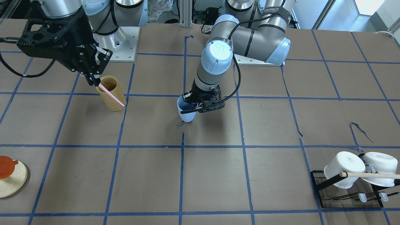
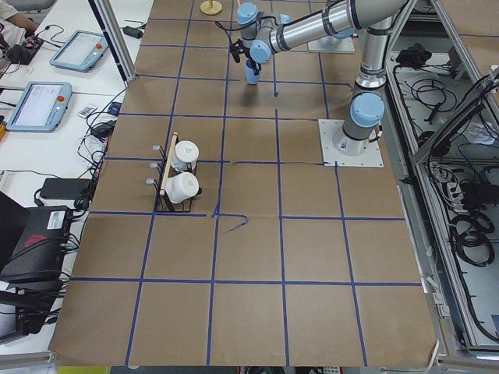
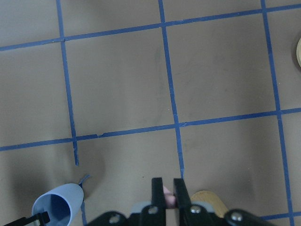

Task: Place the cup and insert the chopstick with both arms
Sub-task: 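Release the blue cup and raise the left gripper while the right carries the chopstick, then lower the pink chopstick into the blue cup with the right gripper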

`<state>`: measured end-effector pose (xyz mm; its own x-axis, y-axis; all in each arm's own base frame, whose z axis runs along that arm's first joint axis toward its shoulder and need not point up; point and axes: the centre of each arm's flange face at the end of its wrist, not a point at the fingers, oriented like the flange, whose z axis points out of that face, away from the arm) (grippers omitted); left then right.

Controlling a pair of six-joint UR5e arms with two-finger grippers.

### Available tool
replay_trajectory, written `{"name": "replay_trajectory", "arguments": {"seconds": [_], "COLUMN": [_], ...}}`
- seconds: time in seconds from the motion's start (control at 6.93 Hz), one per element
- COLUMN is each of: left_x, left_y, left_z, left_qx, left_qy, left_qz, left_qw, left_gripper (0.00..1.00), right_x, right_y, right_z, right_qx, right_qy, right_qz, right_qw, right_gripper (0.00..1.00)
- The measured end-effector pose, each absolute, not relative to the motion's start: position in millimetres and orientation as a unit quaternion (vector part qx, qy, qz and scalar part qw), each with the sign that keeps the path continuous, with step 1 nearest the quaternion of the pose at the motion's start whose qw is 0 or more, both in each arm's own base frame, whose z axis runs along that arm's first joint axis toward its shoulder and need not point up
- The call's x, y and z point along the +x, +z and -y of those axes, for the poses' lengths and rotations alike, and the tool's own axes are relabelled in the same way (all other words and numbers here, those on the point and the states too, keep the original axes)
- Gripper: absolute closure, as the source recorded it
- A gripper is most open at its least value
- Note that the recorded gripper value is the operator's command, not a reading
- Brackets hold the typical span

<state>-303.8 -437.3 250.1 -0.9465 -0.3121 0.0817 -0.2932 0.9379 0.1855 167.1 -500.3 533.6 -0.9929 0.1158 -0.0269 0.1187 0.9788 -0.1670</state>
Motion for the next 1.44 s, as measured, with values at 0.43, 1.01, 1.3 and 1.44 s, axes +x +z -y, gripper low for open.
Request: {"name": "replay_trajectory", "arguments": {"seconds": [0.43,1.01,1.3,1.44], "left_x": [-302,-199,-138,-126], "left_y": [273,381,420,440], "left_z": [444,490,492,488], "left_qx": [0.154,0.051,-0.008,-0.018], "left_qy": [-0.063,-0.025,0.005,0.02], "left_qz": [0.984,0.997,1.0,0.999], "left_qw": [0.066,0.046,0.025,0.018], "left_gripper": [0.0,0.0,0.0,0.0], "right_x": [183,225,278,302], "right_y": [523,531,531,524], "right_z": [495,479,450,435], "right_qx": [0.06,0.089,0.095,0.102], "right_qy": [-0.108,-0.132,-0.143,-0.144], "right_qz": [-0.992,-0.987,-0.985,-0.984], "right_qw": [-0.004,0.014,0.023,0.024], "right_gripper": [0.93,0.93,0.93,0.92]}}
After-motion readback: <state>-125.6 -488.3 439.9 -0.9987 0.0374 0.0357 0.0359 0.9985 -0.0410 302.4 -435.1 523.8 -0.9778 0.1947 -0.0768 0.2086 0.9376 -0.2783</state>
